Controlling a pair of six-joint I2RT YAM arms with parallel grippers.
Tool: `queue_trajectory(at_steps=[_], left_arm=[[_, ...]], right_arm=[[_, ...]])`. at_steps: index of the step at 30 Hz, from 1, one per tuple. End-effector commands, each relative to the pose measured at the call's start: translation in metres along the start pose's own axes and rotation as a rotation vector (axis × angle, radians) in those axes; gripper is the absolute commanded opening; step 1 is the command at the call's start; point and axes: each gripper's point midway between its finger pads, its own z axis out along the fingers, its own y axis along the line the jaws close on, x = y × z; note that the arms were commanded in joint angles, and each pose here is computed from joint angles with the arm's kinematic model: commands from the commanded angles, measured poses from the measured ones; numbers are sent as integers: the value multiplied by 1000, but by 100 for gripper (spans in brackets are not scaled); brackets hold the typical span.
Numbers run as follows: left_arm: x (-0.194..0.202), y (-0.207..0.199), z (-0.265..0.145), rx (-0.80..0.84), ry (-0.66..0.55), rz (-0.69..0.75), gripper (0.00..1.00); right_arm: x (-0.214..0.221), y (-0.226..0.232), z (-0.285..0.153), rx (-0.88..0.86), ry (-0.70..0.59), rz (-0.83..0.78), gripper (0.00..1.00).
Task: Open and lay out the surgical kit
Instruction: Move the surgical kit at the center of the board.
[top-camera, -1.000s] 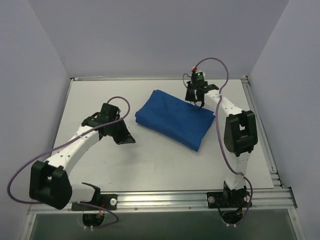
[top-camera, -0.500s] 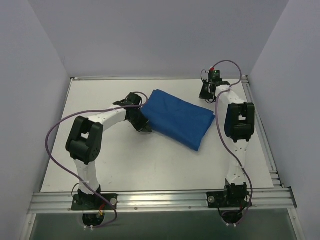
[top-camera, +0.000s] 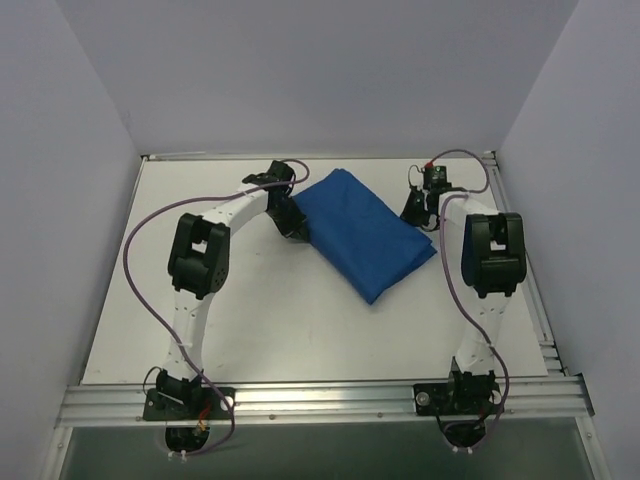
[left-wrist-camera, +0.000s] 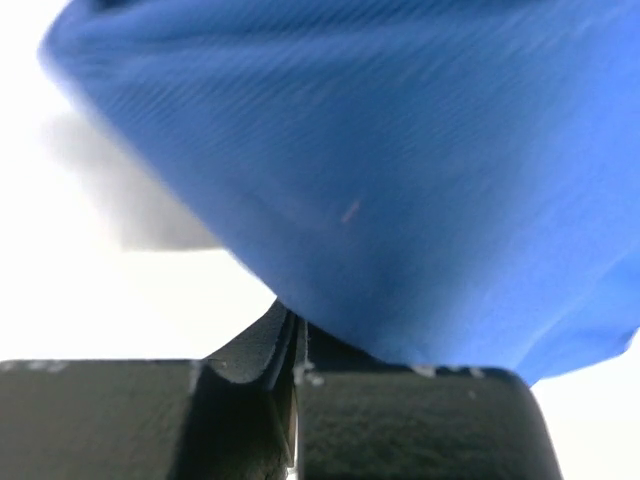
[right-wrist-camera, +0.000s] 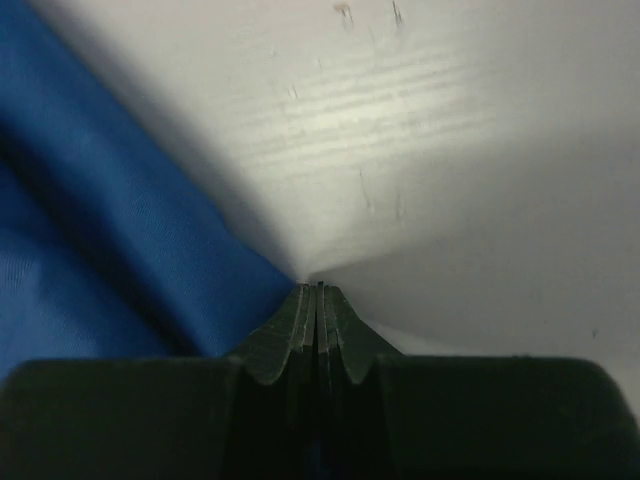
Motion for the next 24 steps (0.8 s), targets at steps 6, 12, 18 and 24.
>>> queue_trajectory(at_steps=[6, 12, 18, 24], left_arm=[[-56, -10, -9, -26, -66, 133, 2], [-84, 11, -13, -13, -62, 99, 2], [-110, 18, -22, 44, -54, 163, 2], [-115, 4, -19, 131, -21, 201, 8]], right_arm=[[62, 22, -35, -95, 122, 64, 0], [77, 59, -39, -150, 137, 50, 0], [75, 70, -51, -191, 133, 75, 0], [85, 69, -66, -213, 144, 85, 0]])
